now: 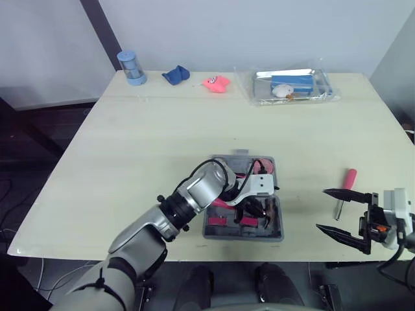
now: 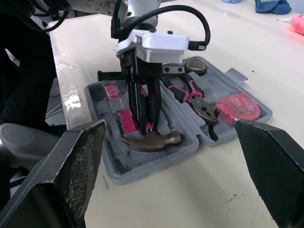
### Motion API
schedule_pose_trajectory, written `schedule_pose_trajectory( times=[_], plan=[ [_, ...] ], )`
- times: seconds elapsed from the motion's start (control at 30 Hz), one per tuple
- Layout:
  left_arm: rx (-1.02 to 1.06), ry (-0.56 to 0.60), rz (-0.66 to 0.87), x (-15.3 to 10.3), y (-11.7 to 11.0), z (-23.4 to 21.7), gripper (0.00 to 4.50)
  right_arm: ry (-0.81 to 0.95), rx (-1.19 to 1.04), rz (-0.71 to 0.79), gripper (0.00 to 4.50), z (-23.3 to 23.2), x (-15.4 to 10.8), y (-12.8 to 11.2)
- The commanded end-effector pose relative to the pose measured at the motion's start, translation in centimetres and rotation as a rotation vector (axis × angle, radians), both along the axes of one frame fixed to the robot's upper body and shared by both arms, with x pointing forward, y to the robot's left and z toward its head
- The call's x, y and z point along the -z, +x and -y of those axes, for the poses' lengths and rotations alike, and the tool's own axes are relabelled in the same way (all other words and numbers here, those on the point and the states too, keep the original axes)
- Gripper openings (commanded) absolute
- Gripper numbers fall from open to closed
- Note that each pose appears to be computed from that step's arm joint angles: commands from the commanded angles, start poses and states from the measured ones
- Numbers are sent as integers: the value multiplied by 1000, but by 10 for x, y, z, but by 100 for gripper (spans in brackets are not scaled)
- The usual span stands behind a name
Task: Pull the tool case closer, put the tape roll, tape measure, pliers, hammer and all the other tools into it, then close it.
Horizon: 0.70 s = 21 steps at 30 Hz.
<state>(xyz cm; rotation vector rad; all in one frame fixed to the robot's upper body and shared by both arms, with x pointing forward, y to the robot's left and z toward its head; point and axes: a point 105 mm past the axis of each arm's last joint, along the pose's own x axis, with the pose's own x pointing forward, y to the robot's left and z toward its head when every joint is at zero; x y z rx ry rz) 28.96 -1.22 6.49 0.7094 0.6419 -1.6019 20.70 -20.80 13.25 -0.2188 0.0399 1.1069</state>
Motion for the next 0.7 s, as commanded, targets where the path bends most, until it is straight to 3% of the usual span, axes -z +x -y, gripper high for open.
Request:
schedule_pose_trajectory(
  times=[0.03, 0.3, 0.37, 0.4, 0.5, 0.6, 0.7],
  plan=[
    [34, 4, 32, -4, 1, 9, 2, -13, 6, 64, 450, 1, -12, -1],
    [46, 40, 25, -2, 3, 9, 2, -12, 8, 67, 450, -1, -11, -1],
    [45, 36, 21, -3, 2, 9, 105, -11, 10, 67, 450, -2, -10, -2],
    [44, 35, 18, -3, 2, 10, 123, -11, 11, 68, 450, -2, -10, -2],
    [24, 24, 27, -5, 3, 12, 277, -11, 12, 67, 450, -2, -10, -2],
    [25, 17, 35, -8, 3, 13, 384, -11, 12, 67, 450, -2, -10, -1],
    [39, -8, 52, -19, 1, 14, 384, -10, 11, 69, 450, -2, -10, -1]
  ],
)
